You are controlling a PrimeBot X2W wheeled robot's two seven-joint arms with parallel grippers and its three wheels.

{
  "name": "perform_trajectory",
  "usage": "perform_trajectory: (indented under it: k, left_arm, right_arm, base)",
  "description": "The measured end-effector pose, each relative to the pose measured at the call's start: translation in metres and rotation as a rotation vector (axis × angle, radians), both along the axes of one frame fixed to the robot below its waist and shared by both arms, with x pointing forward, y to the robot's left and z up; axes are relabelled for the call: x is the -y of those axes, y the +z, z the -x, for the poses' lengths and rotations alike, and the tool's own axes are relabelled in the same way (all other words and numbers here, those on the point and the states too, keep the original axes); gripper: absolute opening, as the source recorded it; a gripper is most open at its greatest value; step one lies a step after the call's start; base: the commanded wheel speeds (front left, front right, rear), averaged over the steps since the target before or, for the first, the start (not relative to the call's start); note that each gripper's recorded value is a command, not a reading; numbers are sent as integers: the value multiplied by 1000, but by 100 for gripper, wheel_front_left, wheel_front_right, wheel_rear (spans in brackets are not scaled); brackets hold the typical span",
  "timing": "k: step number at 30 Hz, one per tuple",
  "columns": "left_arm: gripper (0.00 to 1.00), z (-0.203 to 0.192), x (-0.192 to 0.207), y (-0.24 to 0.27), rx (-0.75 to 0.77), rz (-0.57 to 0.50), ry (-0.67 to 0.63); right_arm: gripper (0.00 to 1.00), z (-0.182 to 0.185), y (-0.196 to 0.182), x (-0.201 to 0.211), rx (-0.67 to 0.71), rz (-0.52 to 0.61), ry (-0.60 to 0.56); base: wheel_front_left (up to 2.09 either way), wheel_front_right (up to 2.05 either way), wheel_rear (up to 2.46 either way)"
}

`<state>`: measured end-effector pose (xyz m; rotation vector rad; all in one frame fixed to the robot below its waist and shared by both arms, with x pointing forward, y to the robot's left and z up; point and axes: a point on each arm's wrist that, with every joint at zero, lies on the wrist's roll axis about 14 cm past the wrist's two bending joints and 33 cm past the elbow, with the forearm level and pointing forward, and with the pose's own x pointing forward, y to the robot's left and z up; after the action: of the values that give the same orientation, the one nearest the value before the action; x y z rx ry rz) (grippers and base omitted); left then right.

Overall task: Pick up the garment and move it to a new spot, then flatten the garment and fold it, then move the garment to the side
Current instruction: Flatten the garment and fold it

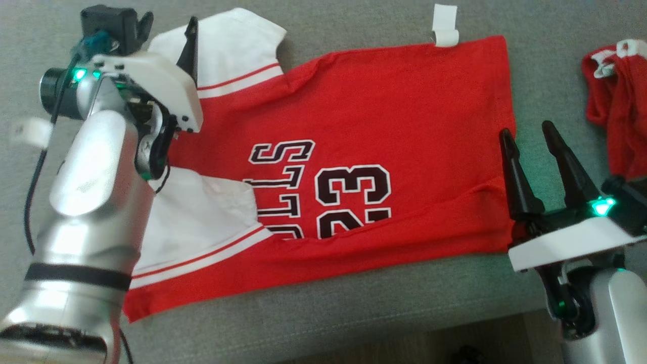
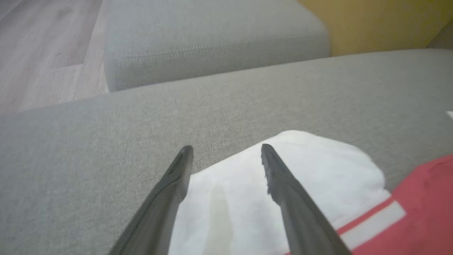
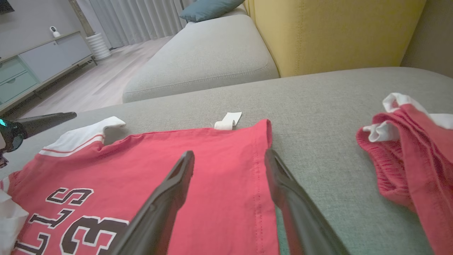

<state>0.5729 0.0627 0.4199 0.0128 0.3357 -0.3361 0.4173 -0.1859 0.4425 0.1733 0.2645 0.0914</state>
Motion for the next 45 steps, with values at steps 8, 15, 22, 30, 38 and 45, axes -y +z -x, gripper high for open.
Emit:
perform_trajectory:
  k: [8, 15, 22, 30, 38, 45]
  left_arm:
    - [100, -5, 6, -51, -182, -112, -48]
    - [71, -11, 4, -57, -287, -204, -56]
    - [0, -10, 7, -52, -238, -225, -63]
    - [0, -6, -1, -45, -142, -196, -29]
    - [0, -9, -5, -30, -23, -124, -2]
    - [0, -9, -12, -30, 10, -102, 18]
  right_arm:
    - [100, 1, -14, 6, -38, -9, -23]
    - [100, 3, -15, 9, -45, -16, -33]
    - [100, -2, -13, 22, -49, 0, -63]
    - [100, -32, -5, 34, -41, 37, -42]
    - [100, -89, -24, 35, -142, 33, 20]
    - [100, -96, -64, 31, -322, 56, 62]
  base:
    - [0, 0, 0]
    - [0, 0, 0]
    - [0, 0, 0]
    - [0, 0, 0]
    - [0, 0, 0]
    - [0, 0, 0]
